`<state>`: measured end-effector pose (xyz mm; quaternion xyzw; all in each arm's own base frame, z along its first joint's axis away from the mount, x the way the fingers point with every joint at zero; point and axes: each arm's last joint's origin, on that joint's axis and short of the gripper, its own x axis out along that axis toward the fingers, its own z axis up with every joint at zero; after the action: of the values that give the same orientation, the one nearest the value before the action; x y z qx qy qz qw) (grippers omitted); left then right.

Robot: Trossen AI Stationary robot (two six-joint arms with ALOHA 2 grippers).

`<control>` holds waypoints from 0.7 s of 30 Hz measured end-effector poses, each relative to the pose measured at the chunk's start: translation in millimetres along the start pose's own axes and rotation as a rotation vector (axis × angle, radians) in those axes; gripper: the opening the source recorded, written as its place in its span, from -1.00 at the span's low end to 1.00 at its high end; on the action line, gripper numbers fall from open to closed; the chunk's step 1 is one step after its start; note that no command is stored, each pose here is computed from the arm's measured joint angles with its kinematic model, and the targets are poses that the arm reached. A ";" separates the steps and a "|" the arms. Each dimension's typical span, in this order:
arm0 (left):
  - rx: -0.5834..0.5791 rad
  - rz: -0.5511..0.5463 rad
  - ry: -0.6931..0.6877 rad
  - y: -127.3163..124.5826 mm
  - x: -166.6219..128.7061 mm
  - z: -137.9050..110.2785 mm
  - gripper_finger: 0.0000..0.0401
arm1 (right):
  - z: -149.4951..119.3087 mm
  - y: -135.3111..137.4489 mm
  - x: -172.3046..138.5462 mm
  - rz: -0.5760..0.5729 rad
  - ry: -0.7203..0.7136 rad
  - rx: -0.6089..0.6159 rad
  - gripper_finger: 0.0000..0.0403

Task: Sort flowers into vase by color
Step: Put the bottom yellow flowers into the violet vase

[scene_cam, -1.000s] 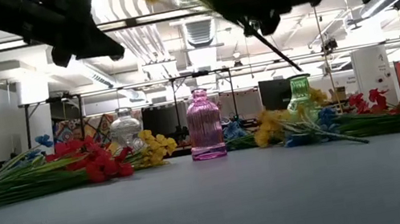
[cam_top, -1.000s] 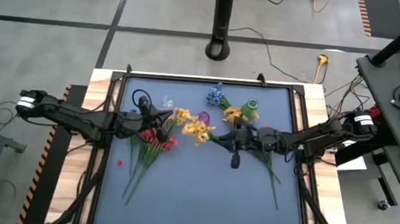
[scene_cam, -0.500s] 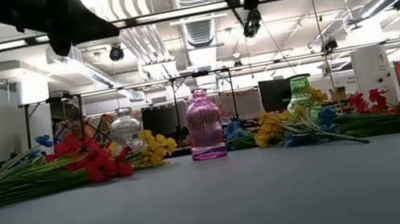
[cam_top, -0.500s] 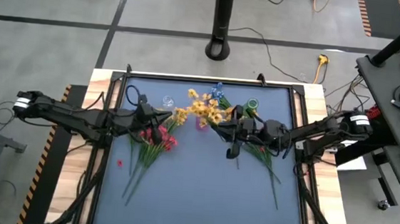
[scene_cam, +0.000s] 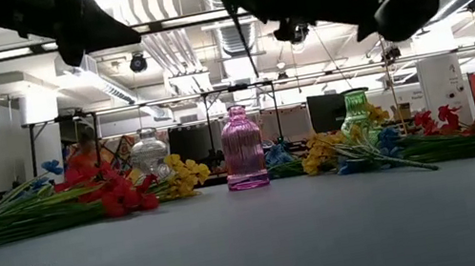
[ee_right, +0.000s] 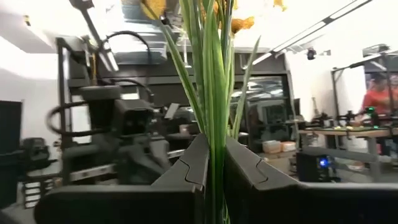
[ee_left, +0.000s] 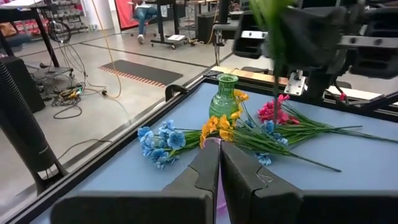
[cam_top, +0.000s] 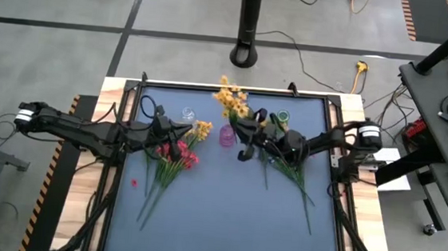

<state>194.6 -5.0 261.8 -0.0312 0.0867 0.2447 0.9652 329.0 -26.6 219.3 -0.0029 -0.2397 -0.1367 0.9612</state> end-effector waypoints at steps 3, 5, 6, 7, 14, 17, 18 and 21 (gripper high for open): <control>0.003 0.001 0.005 -0.2 0.5 -0.7 -1.00 | -2.6 -6.0 9.4 -0.021 -0.014 -0.007 -0.89; -0.001 0.001 0.005 -0.2 0.5 -0.8 -1.00 | -3.0 -10.0 14.9 -0.033 -0.027 -0.006 -0.89; 0.000 0.001 0.006 -0.2 0.5 -0.9 -1.00 | -3.9 -12.1 16.9 -0.039 -0.029 -0.009 -0.89; 0.000 0.001 0.007 -0.2 0.5 -0.9 -1.00 | -4.3 -14.2 19.2 -0.045 -0.033 -0.015 -0.89; 0.001 0.002 0.009 0.7 -0.9 -0.6 -1.00 | -14.9 -26.0 30.9 -0.074 -0.035 0.009 -0.89; -0.004 0.001 0.003 1.3 -2.0 0.4 -1.00 | -20.7 -26.9 34.9 -0.077 -0.030 -0.012 -0.89; -0.008 0.000 0.000 1.6 -2.5 0.8 -1.00 | -22.5 -27.0 36.3 -0.077 -0.029 -0.019 -0.89; -0.031 -0.001 -0.005 2.6 -4.2 2.0 -1.00 | -27.6 -27.4 38.5 -0.079 -0.022 -0.032 -0.89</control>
<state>190.0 -4.5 264.5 -0.0455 0.0805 0.2457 0.9649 367.1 -65.0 211.0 -0.0106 -0.2480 -0.1782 0.9522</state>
